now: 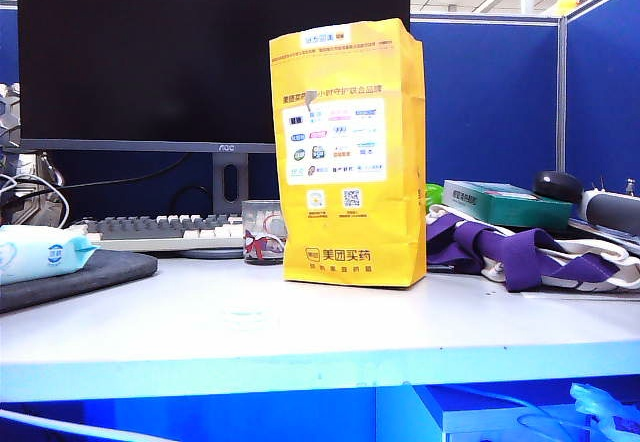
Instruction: Pick up the transparent tape and throw it into the yellow paper bag.
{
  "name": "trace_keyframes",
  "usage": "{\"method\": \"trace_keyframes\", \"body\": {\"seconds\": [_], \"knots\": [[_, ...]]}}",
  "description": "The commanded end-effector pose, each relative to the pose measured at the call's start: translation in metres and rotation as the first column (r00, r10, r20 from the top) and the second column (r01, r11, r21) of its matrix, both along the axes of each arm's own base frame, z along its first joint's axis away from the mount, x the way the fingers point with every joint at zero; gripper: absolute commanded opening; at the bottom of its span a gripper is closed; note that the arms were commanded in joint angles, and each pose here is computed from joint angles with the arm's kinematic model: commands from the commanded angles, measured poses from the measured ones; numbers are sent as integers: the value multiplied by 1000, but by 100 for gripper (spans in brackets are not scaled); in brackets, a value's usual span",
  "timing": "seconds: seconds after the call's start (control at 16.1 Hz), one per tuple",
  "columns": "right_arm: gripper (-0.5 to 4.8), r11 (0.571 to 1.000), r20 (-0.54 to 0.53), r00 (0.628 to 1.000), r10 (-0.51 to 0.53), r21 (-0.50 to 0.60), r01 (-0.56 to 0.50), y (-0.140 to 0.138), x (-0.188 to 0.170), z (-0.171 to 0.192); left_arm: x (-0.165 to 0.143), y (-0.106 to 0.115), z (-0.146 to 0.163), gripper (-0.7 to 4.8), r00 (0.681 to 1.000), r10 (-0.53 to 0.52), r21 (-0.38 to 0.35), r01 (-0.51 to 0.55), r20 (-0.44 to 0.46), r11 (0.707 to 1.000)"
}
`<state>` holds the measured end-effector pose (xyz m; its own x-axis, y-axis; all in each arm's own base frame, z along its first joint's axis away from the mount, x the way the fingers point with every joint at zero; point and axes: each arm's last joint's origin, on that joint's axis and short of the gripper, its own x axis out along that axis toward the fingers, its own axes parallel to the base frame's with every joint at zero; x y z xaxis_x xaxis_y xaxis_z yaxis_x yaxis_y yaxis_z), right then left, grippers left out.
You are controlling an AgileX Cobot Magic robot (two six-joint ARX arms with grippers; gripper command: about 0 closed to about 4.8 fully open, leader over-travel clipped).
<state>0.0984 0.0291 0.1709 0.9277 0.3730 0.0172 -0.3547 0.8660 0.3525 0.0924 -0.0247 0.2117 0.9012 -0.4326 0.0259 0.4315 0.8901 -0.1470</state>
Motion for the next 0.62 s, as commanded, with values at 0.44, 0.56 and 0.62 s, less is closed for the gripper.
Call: {"method": "trace_keyframes", "body": {"seconds": [0.44,0.56,0.62], "knots": [[-1,1000,18,1000,2,8,-2,0,0,3,-2,1,18,97,989,3,-94,11,148,995],[-1,1000,35,999,9,12,-9,0,-1,5,-3,0,18,98,992,-25,-112,39,122,993],[-1,999,53,998,31,15,-31,1,-1,7,-2,-1,16,107,995,-56,-125,67,84,990]]}}
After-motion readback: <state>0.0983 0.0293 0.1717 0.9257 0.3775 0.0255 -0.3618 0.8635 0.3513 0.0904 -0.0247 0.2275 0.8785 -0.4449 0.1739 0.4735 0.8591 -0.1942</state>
